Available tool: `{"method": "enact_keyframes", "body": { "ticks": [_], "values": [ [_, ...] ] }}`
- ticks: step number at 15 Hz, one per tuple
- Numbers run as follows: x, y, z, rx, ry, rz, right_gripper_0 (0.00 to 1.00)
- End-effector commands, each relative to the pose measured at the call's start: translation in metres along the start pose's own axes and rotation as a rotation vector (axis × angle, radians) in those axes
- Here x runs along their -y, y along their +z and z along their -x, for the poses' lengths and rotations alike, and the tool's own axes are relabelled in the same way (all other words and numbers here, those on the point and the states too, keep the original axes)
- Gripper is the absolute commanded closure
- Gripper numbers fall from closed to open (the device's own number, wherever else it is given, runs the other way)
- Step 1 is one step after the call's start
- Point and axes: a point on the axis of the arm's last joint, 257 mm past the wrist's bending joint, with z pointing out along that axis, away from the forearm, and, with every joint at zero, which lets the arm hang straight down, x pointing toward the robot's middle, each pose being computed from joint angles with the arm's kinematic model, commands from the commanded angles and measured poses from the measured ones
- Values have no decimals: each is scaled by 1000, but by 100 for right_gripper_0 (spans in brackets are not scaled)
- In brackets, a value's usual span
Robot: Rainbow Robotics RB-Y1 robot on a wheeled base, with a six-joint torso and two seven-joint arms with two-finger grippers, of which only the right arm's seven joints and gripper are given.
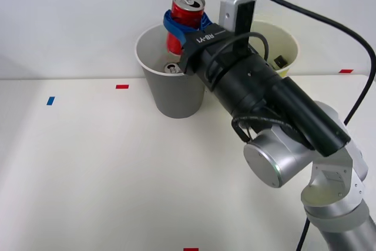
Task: Put cans in the gray bin, plastic bottles in the light green bin
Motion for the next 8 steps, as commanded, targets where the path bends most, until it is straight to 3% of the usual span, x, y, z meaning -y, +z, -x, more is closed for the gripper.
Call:
{"method": "enact_keyframes", "body": {
  "ticks": [1, 8],
  "values": [
    [5, 24, 1, -11, 0, 1, 100],
    [32, 81, -28, -16, -38, -22, 100]
  ]
}}
